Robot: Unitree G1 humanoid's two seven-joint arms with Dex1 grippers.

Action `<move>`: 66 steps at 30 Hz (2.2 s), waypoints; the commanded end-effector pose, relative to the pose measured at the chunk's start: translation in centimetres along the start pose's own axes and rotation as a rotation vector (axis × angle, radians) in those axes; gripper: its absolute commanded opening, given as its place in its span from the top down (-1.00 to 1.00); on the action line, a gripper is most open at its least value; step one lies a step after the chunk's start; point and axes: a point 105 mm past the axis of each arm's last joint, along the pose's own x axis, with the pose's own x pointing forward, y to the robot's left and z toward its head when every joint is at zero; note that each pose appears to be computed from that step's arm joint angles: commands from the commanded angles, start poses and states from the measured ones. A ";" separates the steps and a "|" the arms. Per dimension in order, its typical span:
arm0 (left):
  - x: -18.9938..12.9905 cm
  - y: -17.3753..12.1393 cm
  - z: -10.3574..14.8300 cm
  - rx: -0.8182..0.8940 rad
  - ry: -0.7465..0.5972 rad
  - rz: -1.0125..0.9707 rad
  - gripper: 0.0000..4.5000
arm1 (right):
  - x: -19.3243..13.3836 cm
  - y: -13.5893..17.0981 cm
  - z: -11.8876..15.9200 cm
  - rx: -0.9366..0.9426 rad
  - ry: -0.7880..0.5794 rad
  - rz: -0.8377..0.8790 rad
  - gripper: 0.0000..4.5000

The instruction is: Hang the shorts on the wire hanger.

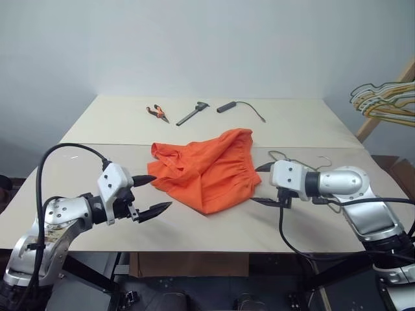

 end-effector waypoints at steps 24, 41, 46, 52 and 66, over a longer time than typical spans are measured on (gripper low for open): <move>-2.6 0.9 -4.0 0.051 0.217 0.019 -1.00 | -0.2 -3.0 -4.0 -0.254 0.192 -0.119 -0.99; -1.7 -0.1 -3.6 0.055 0.202 -0.025 -1.00 | 7.7 -4.3 -5.7 -0.621 0.192 -0.090 -0.99; -1.7 -0.4 -3.5 0.054 0.201 -0.020 -1.00 | 8.7 -4.3 -5.9 -0.661 0.193 -0.062 -0.99; -1.8 -0.7 -3.5 0.053 0.208 -0.019 -1.00 | 9.1 -3.4 -6.5 -0.663 0.195 0.001 -0.28; 1.8 3.5 -0.5 0.194 0.161 0.053 -1.00 | 9.5 -2.5 -6.4 -0.650 0.165 0.019 0.98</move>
